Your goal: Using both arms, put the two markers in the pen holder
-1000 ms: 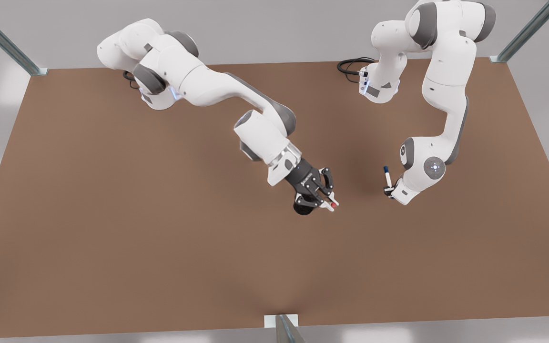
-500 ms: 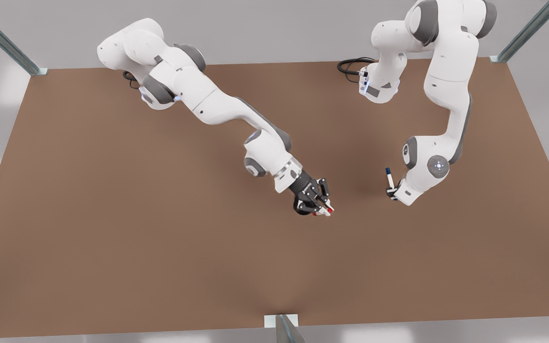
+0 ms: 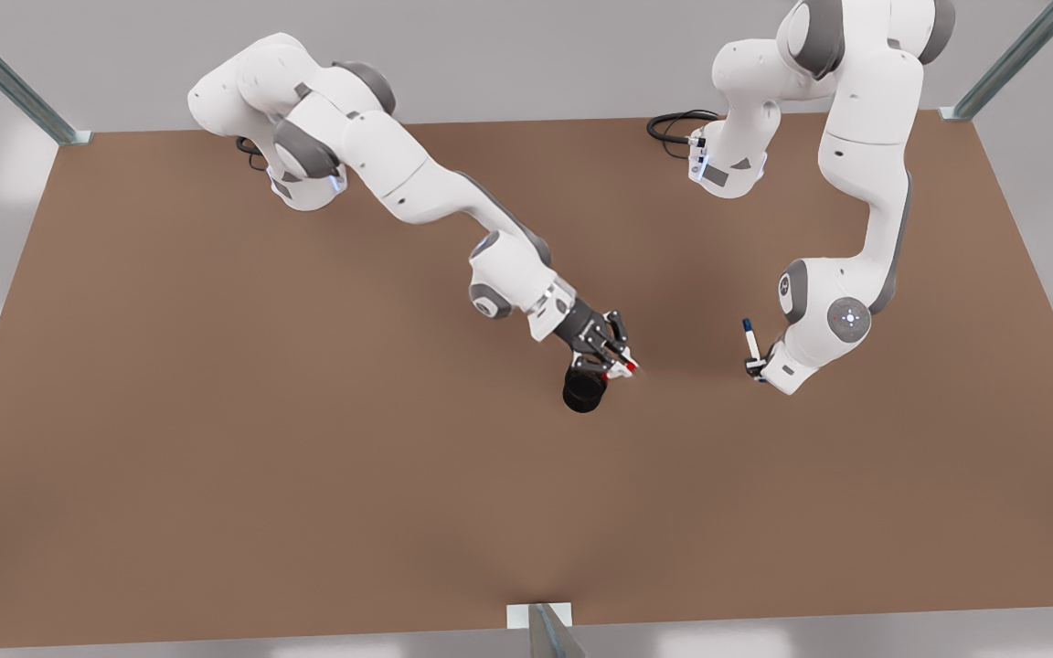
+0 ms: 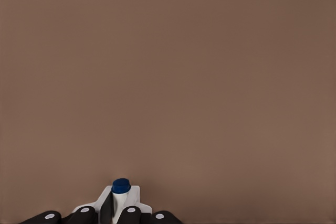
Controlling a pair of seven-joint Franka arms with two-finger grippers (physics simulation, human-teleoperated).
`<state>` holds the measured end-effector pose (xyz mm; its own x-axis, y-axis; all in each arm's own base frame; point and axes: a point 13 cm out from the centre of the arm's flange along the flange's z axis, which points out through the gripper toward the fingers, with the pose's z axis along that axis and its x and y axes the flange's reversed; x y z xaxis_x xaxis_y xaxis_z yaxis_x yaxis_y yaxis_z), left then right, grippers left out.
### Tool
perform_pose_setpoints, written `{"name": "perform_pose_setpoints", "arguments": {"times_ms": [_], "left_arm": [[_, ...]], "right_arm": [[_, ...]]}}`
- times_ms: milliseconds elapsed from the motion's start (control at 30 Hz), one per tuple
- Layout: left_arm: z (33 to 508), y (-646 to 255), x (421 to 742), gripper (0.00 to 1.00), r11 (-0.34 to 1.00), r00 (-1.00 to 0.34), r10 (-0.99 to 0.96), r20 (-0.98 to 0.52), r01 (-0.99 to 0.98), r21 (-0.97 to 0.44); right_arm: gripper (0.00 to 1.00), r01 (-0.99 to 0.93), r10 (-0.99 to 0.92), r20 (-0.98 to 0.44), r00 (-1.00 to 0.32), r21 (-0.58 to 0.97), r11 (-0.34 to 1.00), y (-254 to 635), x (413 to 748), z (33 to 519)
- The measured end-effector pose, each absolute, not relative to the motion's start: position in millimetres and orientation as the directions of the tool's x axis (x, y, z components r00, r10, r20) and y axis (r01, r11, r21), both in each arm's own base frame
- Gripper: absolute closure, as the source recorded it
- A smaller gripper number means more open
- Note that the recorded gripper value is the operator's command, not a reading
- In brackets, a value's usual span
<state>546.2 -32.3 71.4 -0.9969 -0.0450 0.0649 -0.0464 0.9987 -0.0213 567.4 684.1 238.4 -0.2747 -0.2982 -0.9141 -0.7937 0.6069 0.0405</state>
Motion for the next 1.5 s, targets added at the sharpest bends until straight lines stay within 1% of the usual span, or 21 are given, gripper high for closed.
{"name": "perform_pose_setpoints", "arguments": {"times_ms": [433, 533, 567, 600, 667, 700, 733, 767, 800, 833, 867, 900, 933, 967, 1000, 1033, 1100, 1167, 1233, 1267, 1500], "left_arm": [[69.5, -39.5, 541.6, 0.79, 0.998, -0.995, -0.052, 0.081, -0.054, -0.021], [81.6, -41.2, 548.2, 0.79, 0.998, -0.997, -0.053, 0.062, -0.055, -0.024], [93.9, -43.2, 555.9, 0.79, 0.998, -0.998, -0.052, 0.045, -0.053, -0.028], [113.0, -48.8, 571.0, 0.79, 0.998, -0.999, -0.045, 0.018, -0.046, -0.035], [154.3, -56.6, 599.9, 0.79, 0.998, -0.999, -0.037, -0.034, -0.035, -0.045], [171.2, -60.6, 608.9, 0.79, 0.998, -0.998, -0.032, -0.050, -0.029, -0.050], [186.1, -61.9, 613.3, 0.79, 0.998, -0.998, -0.029, -0.059, -0.026, -0.052], [201.2, -60.8, 615.0, 0.79, 0.998, -0.997, -0.028, -0.066, -0.025, -0.055], [216.8, -61.0, 615.6, 0.79, 0.998, -0.997, -0.028, -0.070, -0.024, -0.061], [237.3, -62.1, 620.7, 0.79, 0.997, -0.996, -0.027, -0.080, -0.022, -0.071], [257.1, -63.9, 626.1, 0.79, 0.996, -0.996, -0.029, -0.088, -0.021, -0.090], [272.9, -69.2, 629.8, 0.79, 0.992, -0.995, -0.032, -0.091, -0.021, -0.124], [287.5, -79.8, 635.4, 0.79, 0.985, -0.995, -0.030, -0.097, -0.013, -0.170], [304.6, -99.8, 642.3, 0.79, 0.977, -0.994, -0.006, -0.114, 0.019, -0.214], [323.9, -130.2, 648.7, 0.79, 0.964, -0.989, 0.040, -0.139, 0.075, -0.254], [338.8, -166.5, 650.9, 0.79, 0.946, -0.982, 0.099, -0.161, 0.143, -0.290], [350.8, -230.2, 647.2, 0.79, 0.896, -0.961, 0.198, -0.191, 0.257, -0.363], [354.2, -287.5, 637.8, 0.79, 0.838, -0.923, 0.296, -0.245, 0.374, -0.397], [347.5, -330.1, 630.6, 0.79, 0.785, -0.875, 0.374, -0.308, 0.475, -0.398], [343.0, -342.6, 629.2, 0.79, 0.763, -0.851, 0.400, -0.341, 0.515, -0.390], [291.1, -431.0, 613.9, 0.79, 0.648, -0.696, 0.452, -0.558, 0.686, -0.331]], "right_arm": [[0.79, -0.792, -0.344, -0.889, -0.301, 0.032, 0.610, 654.8, 556.8, 209.1], [0.79, -0.795, -0.367, -0.878, -0.306, 0.023, 0.606, 649.8, 552.0, 195.1], [0.24, -0.795, -0.377, -0.873, -0.309, 0.020, 0.606, 646.8, 550.9, 189.0], [0.00, -0.795, -0.385, -0.869, -0.312, 0.017, 0.606, 644.0, 550.2, 183.9], [0.00, -0.792, -0.397, -0.861, -0.318, 0.012, 0.610, 635.9, 552.0, 177.2], [0.00, -0.787, -0.392, -0.864, -0.316, 0.008, 0.617, 630.1, 558.8, 184.1], [0.00, -0.777, -0.381, -0.870, -0.314, 0.005, 0.629, 621.4, 570.0, 198.4], [0.00, -0.764, -0.367, -0.878, -0.309, -0.001, 0.645, 612.3, 584.1, 228.1], [0.00, -0.737, -0.344, -0.885, -0.312, -0.003, 0.676, 592.1, 607.0, 276.2], [0.00, -0.689, -0.303, -0.891, -0.338, 0.015, 0.725, 554.0, 640.1, 342.0], [0.00, -0.619, -0.250, -0.892, -0.377, 0.042, 0.784, 500.5, 678.7, 415.8], [0.00, -0.536, -0.216, -0.879, -0.424, 0.052, 0.842, 436.6, 714.4, 471.6], [0.00, -0.446, -0.188, -0.857, -0.480, 0.054, 0.893, 370.1, 745.0, 511.4], [0.00, -0.365, -0.168, -0.819, -0.549, 0.054, 0.929, 312.5, 763.0, 531.7], [0.00, -0.276, -0.146, -0.773, -0.618, 0.039, 0.960, 248.1, 768.4, 546.0], [0.00, -0.188, -0.131, -0.708, -0.694, 0.003, 0.982, 187.1, 756.4, 544.7], [0.00, -0.043, -0.046, -0.550, -0.834, -0.019, 0.999, 89.3, 727.0, 511.0], [0.00, 0.044, 0.031, -0.395, -0.918, -0.024, 0.999, 31.6, 699.7, 475.2], [0.00, 0.050, 0.042, -0.275, -0.961, -0.023, 0.998, 27.5, 681.1, 446.2], [0.00, 0.039, 0.033, -0.241, -0.970, -0.020, 0.999, 34.7, 676.5, 443.0], [0.00, -0.006, -0.003, -0.100, -0.995, 0.028, 1.000, 63.9, 649.4, 437.6]]}}
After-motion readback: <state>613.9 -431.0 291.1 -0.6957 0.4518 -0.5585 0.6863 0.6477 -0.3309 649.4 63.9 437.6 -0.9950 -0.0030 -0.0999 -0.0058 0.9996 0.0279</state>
